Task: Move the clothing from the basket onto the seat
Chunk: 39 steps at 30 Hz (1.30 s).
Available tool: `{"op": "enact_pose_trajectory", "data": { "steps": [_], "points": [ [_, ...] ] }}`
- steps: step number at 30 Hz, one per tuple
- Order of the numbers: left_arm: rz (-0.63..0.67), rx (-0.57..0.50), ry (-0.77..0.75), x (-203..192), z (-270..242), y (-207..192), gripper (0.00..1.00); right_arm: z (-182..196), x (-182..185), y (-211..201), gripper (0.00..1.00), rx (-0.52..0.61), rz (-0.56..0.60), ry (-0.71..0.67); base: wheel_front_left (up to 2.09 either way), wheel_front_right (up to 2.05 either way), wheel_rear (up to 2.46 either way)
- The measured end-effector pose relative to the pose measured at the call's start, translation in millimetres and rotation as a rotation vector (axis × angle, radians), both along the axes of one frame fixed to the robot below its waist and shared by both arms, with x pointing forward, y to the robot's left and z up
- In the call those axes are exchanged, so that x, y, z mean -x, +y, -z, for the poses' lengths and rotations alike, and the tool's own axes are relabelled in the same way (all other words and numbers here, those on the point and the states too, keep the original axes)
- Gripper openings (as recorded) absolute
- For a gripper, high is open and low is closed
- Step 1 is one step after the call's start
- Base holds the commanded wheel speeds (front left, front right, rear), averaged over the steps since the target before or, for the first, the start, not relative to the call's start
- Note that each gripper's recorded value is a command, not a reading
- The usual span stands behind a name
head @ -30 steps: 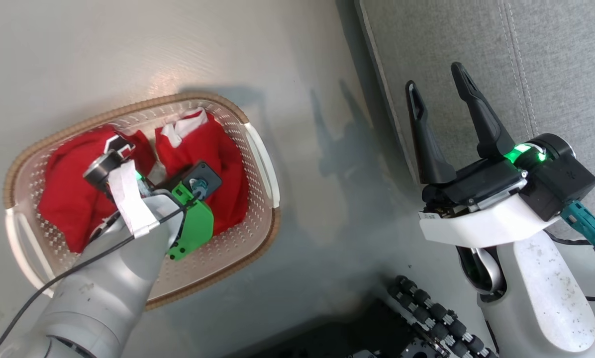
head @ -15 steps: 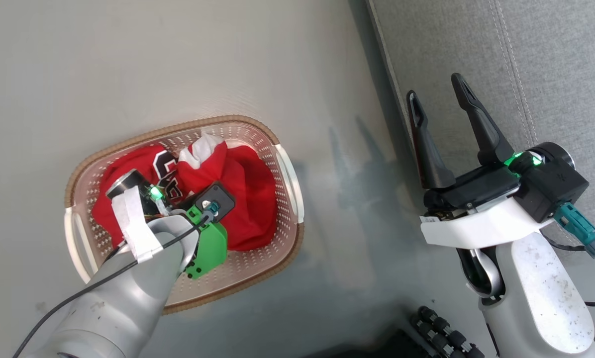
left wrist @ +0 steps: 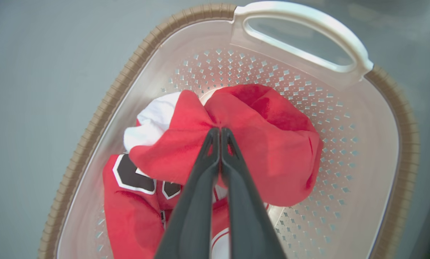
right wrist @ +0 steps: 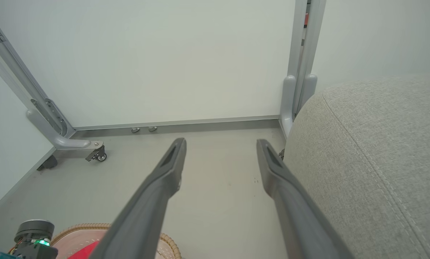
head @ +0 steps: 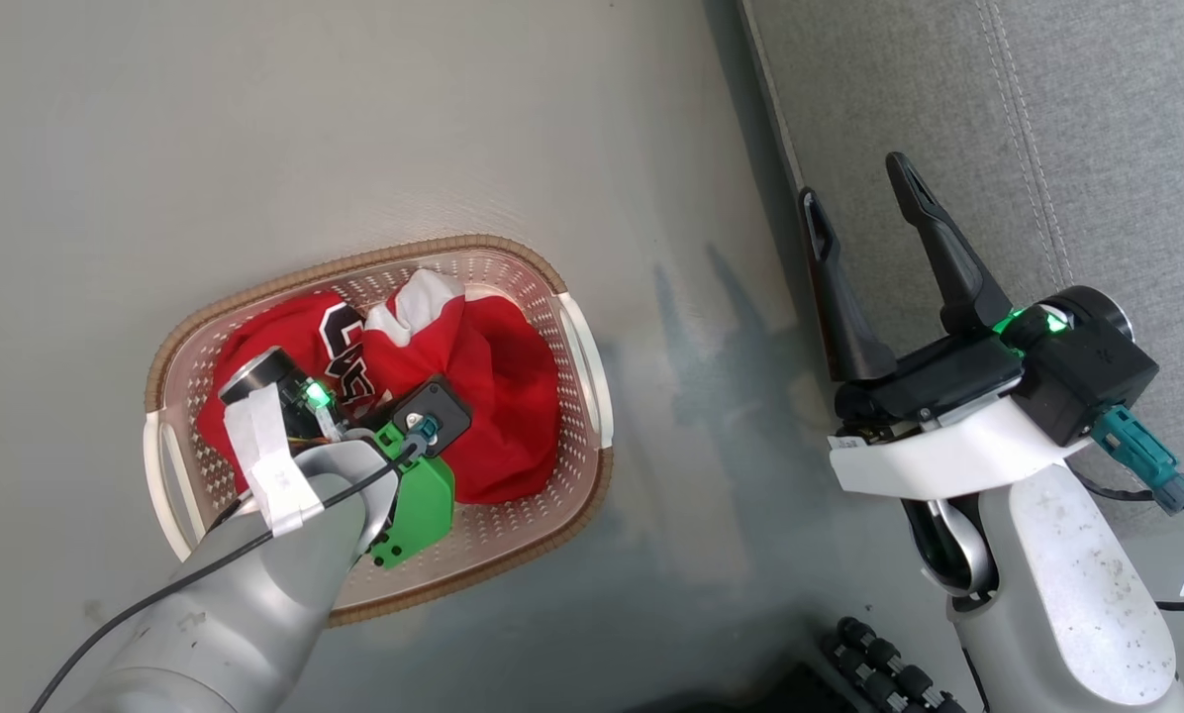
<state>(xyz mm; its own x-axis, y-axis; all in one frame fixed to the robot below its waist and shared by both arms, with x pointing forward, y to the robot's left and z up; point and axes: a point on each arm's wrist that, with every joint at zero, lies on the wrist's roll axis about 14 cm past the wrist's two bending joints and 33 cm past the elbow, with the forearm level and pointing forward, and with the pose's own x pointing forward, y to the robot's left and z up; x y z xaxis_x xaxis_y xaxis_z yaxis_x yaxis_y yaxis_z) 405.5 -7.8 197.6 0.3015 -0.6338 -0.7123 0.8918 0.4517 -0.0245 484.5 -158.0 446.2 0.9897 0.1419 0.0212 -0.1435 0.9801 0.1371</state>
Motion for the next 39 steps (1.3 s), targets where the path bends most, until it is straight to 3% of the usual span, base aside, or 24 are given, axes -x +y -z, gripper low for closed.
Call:
{"op": "enact_pose_trajectory", "data": {
  "steps": [1,2,3,14,25,39],
  "points": [
    [0.004,0.003,0.001,1,0,-1,0.00,0,0,0,1.00,0.000,0.001,0.001,0.00,0.00,0.00],
    [0.005,0.009,0.001,1,0,-2,0.11,0,0,0,1.00,0.000,0.001,0.002,0.00,0.00,0.00],
    [0.006,0.014,0.000,0,-1,-3,1.00,1,1,-1,1.00,-0.001,0.002,0.003,0.00,0.00,0.00],
    [-0.035,0.105,-0.047,-12,-25,-18,1.00,-4,2,-1,1.00,-0.001,0.005,-0.006,0.00,0.00,0.00],
    [-0.242,0.275,-0.143,-40,-89,-16,1.00,-21,12,4,1.00,0.003,-0.007,-0.030,0.00,0.00,0.00],
    [-0.547,0.426,-0.317,-60,-175,33,1.00,-49,34,11,1.00,0.000,-0.016,-0.075,0.00,0.00,0.00]
  ]
}}
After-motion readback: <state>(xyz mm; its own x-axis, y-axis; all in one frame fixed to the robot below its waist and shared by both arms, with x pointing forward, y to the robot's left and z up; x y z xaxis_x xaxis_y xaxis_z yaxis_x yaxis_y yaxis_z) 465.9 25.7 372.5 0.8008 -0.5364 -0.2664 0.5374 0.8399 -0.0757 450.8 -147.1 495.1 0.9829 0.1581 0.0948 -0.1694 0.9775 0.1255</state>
